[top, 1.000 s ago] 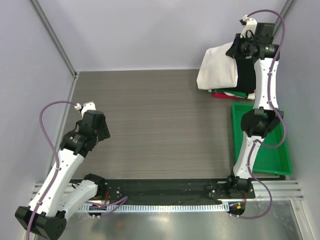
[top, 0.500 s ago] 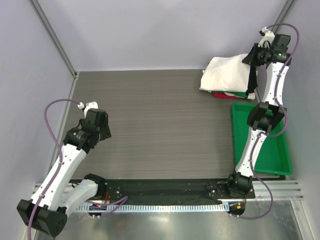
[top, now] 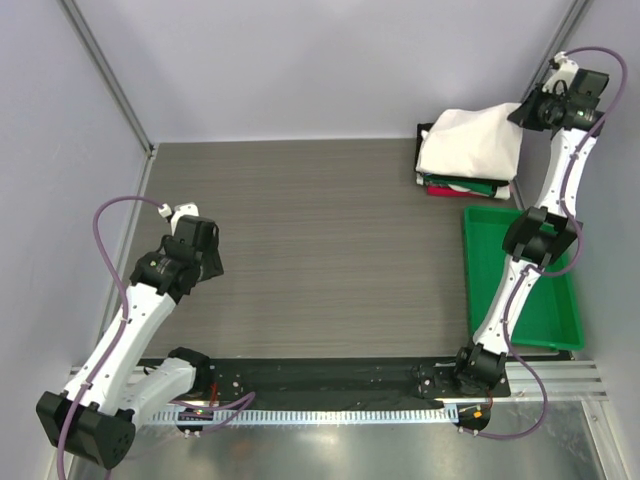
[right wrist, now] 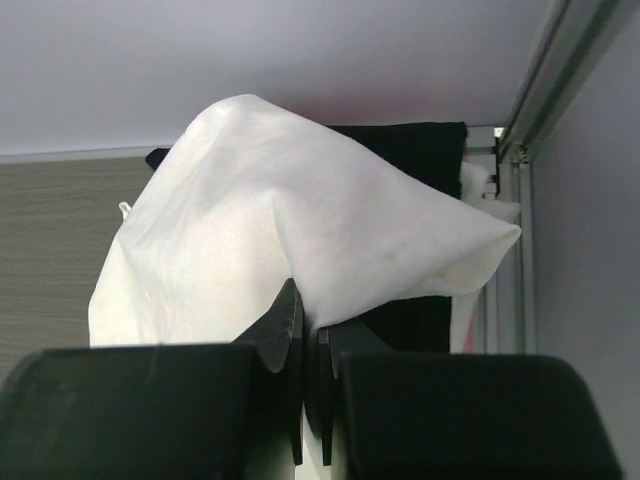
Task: Fold and stack the t-shirts
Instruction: Neatly place the folded tshirt to the corner
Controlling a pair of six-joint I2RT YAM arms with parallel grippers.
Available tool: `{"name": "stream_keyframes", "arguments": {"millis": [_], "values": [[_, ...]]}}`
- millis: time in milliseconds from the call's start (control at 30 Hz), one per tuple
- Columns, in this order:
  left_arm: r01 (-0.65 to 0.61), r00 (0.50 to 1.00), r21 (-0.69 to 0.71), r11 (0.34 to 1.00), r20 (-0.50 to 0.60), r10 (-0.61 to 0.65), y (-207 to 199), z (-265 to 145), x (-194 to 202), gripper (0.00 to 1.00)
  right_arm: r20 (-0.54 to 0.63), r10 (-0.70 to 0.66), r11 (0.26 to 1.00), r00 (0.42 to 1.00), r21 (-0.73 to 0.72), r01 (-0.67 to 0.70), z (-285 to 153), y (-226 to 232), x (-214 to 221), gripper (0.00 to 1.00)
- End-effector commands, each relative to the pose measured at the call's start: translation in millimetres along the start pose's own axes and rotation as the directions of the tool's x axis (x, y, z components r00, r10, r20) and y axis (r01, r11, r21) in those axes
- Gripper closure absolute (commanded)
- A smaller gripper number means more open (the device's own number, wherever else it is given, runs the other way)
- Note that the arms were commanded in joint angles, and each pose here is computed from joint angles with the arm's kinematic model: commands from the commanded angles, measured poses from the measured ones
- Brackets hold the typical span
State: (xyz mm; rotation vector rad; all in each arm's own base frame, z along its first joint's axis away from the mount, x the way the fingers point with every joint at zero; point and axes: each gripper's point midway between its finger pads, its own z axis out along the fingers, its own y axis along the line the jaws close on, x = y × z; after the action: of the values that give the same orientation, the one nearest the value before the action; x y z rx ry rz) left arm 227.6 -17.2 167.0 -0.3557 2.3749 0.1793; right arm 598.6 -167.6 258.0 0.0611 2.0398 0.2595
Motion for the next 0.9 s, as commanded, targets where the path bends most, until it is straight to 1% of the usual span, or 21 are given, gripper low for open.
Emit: {"name": "stream_keyframes", "arguments": {"millis": [0,67,167,300,333,367,400,433,467,533,567,667,700,767,800,833,867], "values": [[0.03,0.999,0.014,0.999,0.033,-0.031,-4,0,-10,0.43,0.179,-0.022,1.0,0.984,0.025,0.018,-32,-17,-56,0.99],[0.027,0.999,0.013,1.0,0.029,-0.027,-4,1,-9,0.43,0.168,-0.011,1.0,0.986,-0.018,0.014,-27,-13,-50,0.98],[0.027,0.999,0.013,1.0,0.029,-0.027,-4,1,-9,0.43,0.128,0.012,0.999,0.992,-0.04,-0.007,-10,-15,-32,0.97],[0.024,0.999,0.012,1.0,0.024,-0.024,-5,2,-8,0.43,0.095,0.042,0.999,0.995,-0.014,-0.041,-2,-24,-18,0.83],[0.023,0.999,0.014,1.0,0.024,-0.024,-5,2,-8,0.43,0.096,0.043,0.999,0.994,0.008,-0.044,-3,-27,-19,0.76],[0.022,1.0,0.014,1.0,0.021,-0.022,-5,2,-8,0.43,0.099,0.066,0.997,0.993,0.038,-0.071,-4,-31,-20,0.58],[0.022,1.0,0.014,1.0,0.021,-0.022,-5,2,-8,0.43,0.1,0.071,0.991,0.992,0.104,-0.082,-8,-41,-20,0.54],[0.023,0.999,0.015,1.0,0.023,-0.023,-5,2,-8,0.43,0.103,0.072,0.988,0.992,0.128,-0.085,-11,-45,-22,0.47],[0.022,0.999,0.016,1.0,0.025,-0.023,-5,2,-8,0.43,0.113,0.092,0.98,0.989,0.166,-0.11,-19,-51,-26,0.3],[0.028,0.999,0.021,0.999,0.033,-0.029,-5,0,-9,0.43,0.137,0.111,0.957,0.984,0.251,-0.143,-32,-66,-32,0.2],[0.032,0.999,0.024,0.999,0.037,-0.032,-5,-1,-10,0.43,0.158,0.128,0.946,0.979,0.277,-0.169,-42,-69,-38,0.1],[0.033,0.998,0.032,0.999,0.044,-0.034,-5,-3,-10,0.43,0.179,0.17,0.907,0.969,0.357,-0.225,-64,-86,-40,0.07],[0.036,0.998,0.035,0.999,0.048,-0.038,-5,-4,-11,0.43,0.203,0.18,0.887,0.962,0.389,-0.248,-77,-88,-46,0.07],[0.035,0.998,0.039,0.999,0.05,-0.037,-5,-5,-11,0.43,0.205,0.185,0.844,0.961,0.468,-0.262,-92,-96,-45,0.04],[0.037,0.998,0.042,0.998,0.055,-0.04,-5,-6,-12,0.43,0.228,0.19,0.827,0.955,0.487,-0.281,-104,-93,-52,0.03],[0.039,0.998,0.043,0.998,0.056,-0.041,-5,-6,-12,0.42,0.232,0.193,0.82,0.953,0.495,-0.286,-106,-90,-53,0.02],[0.044,0.997,0.048,0.998,0.065,-0.047,-4,-8,-13,0.42,0.234,0.191,0.826,0.953,0.487,-0.284,-107,-82,-56,0.01]]}}
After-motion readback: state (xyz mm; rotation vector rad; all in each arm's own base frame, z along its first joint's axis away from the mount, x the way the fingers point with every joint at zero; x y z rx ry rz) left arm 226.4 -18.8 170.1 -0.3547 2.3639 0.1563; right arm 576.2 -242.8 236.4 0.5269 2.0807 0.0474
